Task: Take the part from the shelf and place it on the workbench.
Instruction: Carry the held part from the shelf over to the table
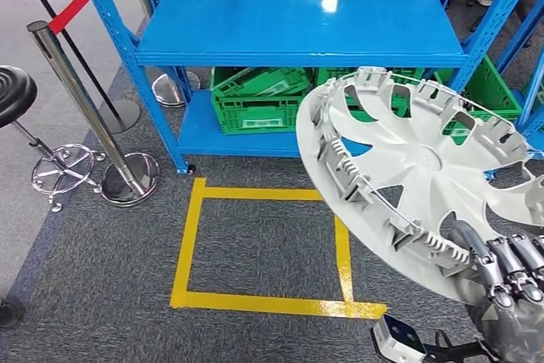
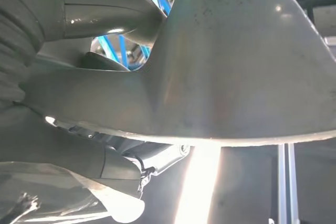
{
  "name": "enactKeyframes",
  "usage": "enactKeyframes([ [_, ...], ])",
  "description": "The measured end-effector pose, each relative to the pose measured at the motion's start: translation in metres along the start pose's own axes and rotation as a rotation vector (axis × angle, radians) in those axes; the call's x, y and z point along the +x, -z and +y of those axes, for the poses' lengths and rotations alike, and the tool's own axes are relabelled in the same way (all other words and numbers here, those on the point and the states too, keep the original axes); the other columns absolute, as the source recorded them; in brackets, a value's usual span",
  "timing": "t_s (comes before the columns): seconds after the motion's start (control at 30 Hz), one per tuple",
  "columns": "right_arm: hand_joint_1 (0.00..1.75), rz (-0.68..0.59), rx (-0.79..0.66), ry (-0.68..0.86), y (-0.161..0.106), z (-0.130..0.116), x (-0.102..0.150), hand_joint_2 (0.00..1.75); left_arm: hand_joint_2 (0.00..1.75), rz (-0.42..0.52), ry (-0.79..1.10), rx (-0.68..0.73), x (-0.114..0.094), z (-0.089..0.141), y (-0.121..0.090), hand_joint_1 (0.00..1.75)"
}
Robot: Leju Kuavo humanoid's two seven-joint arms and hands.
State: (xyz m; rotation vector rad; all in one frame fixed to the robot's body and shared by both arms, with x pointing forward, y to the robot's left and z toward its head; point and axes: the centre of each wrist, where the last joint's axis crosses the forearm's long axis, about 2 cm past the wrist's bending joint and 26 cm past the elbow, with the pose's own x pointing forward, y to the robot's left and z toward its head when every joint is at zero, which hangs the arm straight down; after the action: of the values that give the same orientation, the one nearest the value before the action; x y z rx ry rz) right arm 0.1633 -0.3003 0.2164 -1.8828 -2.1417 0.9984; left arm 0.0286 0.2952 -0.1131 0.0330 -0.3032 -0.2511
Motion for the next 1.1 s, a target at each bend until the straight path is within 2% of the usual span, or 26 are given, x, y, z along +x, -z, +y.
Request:
enactKeyframes([
  [0.2,1.75,0.008,-0.035,-0.010,0.0072,-0.0027,-0.0017,1.75,0.00,-0.004,-0.003,0.002,0.0017,0.0000,0.0004,0.00],
  [1.1,1.75,0.040,-0.036,-0.013,0.0081,-0.0025,-0.0012,1.75,0.00,-0.016,0.009,0.012,0.0060,0.0053,0.0015,0.00],
])
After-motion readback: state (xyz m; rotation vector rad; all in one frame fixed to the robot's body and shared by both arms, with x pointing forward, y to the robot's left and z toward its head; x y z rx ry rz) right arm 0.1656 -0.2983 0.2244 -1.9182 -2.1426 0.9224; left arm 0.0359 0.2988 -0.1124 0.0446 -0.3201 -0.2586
